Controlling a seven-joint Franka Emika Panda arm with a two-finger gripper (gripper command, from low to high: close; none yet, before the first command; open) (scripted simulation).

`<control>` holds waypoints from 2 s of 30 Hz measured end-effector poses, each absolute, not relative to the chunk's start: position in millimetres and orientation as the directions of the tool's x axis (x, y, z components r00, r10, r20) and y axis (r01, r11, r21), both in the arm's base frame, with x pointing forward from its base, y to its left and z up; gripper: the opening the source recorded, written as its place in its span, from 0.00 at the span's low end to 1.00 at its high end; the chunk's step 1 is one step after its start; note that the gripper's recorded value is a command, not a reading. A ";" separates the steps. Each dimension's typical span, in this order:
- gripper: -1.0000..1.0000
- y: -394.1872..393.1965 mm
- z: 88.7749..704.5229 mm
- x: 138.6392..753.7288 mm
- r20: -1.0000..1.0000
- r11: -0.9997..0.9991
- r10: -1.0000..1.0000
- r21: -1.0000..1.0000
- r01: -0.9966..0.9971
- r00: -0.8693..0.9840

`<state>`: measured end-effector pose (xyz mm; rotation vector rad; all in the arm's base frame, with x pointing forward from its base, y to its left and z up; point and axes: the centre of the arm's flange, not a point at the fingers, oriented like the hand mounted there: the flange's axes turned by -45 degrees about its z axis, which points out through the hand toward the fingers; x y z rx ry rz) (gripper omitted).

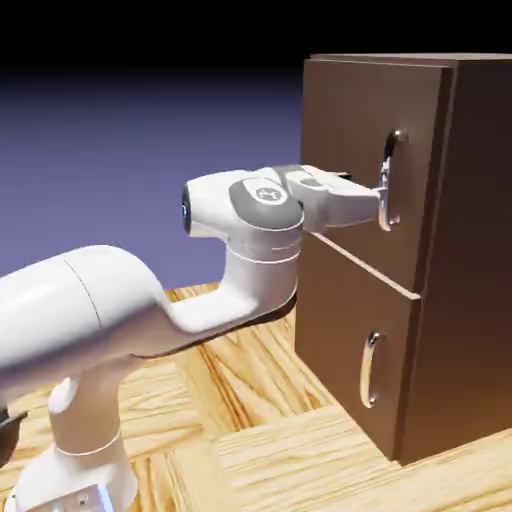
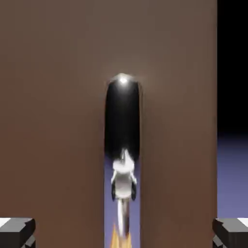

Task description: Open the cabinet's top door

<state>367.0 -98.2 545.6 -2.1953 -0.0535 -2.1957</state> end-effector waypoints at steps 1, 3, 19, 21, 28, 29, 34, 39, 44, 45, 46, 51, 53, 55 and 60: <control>0.50 -97.7 545.6 377.1 1.000 -0.999 -0.001 -0.001 0.050 0.000; 0.00 -95.7 545.1 397.0 1.000 -0.999 0.000 0.000 0.049 0.000; 0.00 -26.6 545.1 278.8 1.000 -0.951 0.000 0.000 -0.308 0.000; 0.00 -16.2 545.1 267.2 1.000 -0.938 0.000 0.000 -0.347 0.000; 0.00 18.8 545.1 234.3 1.000 -0.886 0.000 0.000 -0.463 0.000; 0.00 23.7 545.1 230.3 1.000 -0.878 0.000 0.000 -0.478 0.000; 0.00 48.6 545.1 211.9 1.000 -0.836 0.000 0.000 -0.548 0.000; 0.00 75.7 545.1 195.3 1.000 -0.787 0.000 0.000 -0.617 0.000; 0.00 107.5 545.1 179.5 1.000 -0.726 0.000 0.000 -0.688 0.000; 0.00 114.6 545.1 176.4 1.000 -0.712 0.000 0.000 -0.702 0.000; 0.00 122.1 545.1 173.4 1.000 -0.697 0.000 0.000 -0.717 0.000; 0.00 164.3 545.1 159.6 1.000 -0.608 0.000 0.000 -0.794 0.000; 0.00 183.2 545.1 155.2 1.000 -0.566 0.000 0.000 -0.824 0.000; 0.00 203.0 545.1 151.6 1.000 -0.522 0.000 0.000 -0.853 0.000; 0.00 252.7 545.1 147.3 1.000 -0.405 0.000 0.000 -0.914 0.000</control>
